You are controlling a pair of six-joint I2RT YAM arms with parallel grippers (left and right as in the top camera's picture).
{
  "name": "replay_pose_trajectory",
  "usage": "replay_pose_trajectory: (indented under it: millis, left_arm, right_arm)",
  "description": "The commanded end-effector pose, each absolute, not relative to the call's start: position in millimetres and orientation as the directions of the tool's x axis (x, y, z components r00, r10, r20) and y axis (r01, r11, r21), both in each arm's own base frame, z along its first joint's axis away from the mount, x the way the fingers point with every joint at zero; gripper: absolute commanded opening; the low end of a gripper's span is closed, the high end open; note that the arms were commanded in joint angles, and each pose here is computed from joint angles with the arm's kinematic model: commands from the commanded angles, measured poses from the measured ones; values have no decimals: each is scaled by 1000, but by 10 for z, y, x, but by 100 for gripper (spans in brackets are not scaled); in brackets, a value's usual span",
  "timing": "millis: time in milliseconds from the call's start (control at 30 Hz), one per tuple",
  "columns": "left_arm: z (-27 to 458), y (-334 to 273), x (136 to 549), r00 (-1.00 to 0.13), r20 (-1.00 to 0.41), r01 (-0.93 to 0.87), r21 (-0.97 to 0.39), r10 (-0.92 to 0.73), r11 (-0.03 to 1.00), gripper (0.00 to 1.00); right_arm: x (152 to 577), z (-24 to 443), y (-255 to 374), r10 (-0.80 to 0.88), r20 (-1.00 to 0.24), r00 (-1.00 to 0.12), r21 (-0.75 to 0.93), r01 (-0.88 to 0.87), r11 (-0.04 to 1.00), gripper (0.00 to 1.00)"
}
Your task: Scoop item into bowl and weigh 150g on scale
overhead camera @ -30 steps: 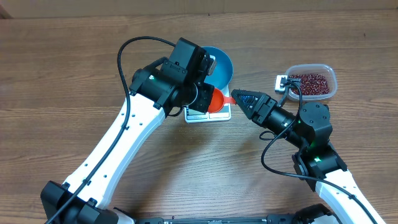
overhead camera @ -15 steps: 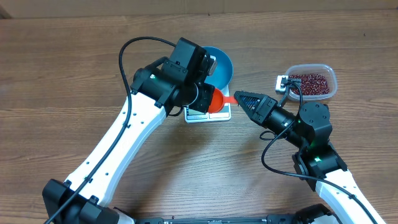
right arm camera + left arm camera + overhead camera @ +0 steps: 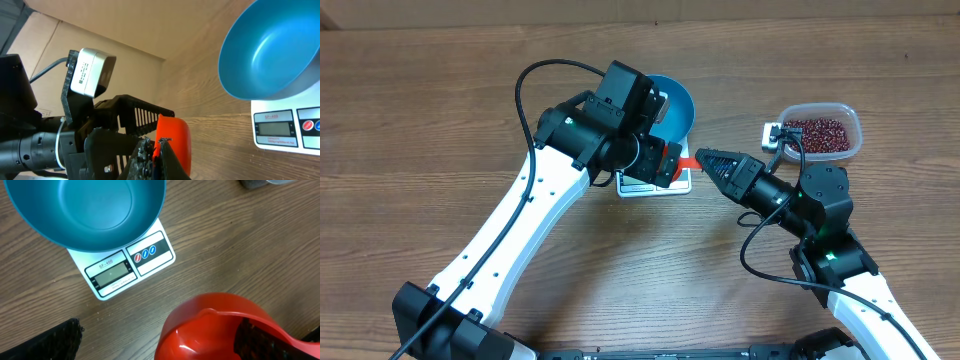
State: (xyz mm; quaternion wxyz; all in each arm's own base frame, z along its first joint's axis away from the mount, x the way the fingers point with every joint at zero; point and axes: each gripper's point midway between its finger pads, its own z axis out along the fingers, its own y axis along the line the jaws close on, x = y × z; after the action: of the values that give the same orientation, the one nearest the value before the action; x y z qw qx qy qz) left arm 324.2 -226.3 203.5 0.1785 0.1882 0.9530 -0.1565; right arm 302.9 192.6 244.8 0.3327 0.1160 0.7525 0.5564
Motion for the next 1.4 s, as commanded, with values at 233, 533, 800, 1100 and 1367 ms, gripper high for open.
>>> replay_pose_trajectory:
  millis: [233, 533, 800, 1100, 1367]
  left_arm:
    - [2341, -2020, 3061, -829, -442, 444, -147, 343, 884, 100]
    - [2566, -1757, 2878, -818, -468, 418, -81, 336, 905, 100]
    - [2539, -1735, 2854, -825, -452, 415, -75, 340, 907, 100]
    - [2577, -1773, 2913, -813, -480, 416, -81, 330, 906, 100]
    - [2655, -1887, 2992, -790, -527, 433, -117, 313, 894, 99]
  right_arm:
    - [3088, 2383, 1833, 572, -390, -722, 895, -151, 419, 4]
    - [3110, 2046, 1665, 612, -354, -708, 866, -1, 500, 4]
    - [3067, 2048, 1520, 635, -388, -668, 839, 29, 544, 4]
    - [2856, 2199, 1146, 701, -453, -551, 801, 95, 592, 4]
    - [2576, 2376, 675, 710, -544, -448, 698, 228, 679, 4]
